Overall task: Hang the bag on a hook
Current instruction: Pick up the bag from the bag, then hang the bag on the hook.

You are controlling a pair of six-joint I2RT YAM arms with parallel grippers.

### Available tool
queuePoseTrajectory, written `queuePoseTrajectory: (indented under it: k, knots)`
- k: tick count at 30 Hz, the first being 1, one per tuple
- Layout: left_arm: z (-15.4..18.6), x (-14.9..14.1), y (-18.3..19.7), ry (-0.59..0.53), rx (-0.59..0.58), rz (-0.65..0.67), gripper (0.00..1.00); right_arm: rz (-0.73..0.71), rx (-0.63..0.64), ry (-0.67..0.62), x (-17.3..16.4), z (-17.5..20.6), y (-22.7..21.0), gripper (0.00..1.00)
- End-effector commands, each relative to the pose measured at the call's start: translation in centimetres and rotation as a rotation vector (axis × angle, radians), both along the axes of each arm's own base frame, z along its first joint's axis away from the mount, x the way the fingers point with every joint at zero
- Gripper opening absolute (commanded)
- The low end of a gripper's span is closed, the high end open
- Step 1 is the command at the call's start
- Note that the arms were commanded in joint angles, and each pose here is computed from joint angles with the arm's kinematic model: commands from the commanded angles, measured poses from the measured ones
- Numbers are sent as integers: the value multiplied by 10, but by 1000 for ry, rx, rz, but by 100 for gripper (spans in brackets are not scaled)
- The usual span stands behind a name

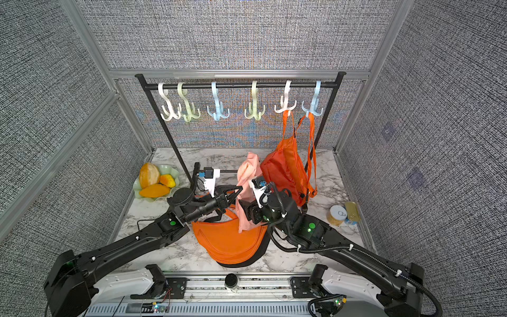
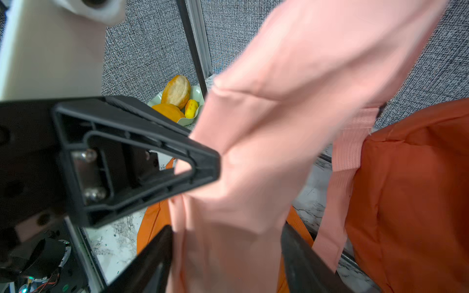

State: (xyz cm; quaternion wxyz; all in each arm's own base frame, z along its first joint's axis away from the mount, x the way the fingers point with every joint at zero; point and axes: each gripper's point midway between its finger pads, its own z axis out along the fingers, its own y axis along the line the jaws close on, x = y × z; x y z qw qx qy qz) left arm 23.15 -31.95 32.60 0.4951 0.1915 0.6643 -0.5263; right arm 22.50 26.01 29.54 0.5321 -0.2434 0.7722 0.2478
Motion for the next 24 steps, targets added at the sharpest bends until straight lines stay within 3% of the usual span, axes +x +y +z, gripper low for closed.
queuePoseTrajectory:
  k: [1, 6, 9, 14, 24]
  knots:
    - [15, -7, 11, -64, 7, -25, 0, -17, 30, -39, -4, 6, -11, 75]
    - [36, -22, 32, -109, 12, -69, 0, -151, 51, -81, 2, 9, -51, 88]
    - [49, -30, 43, -143, 23, -82, 0, -185, 58, -77, 9, 5, -71, 90]
    - [69, -47, 56, -194, 40, -112, 0, -104, 118, -78, 10, 5, -79, 95]
    - [87, -62, 69, -243, 41, -102, 0, 51, 183, 124, 31, -46, -62, 98]
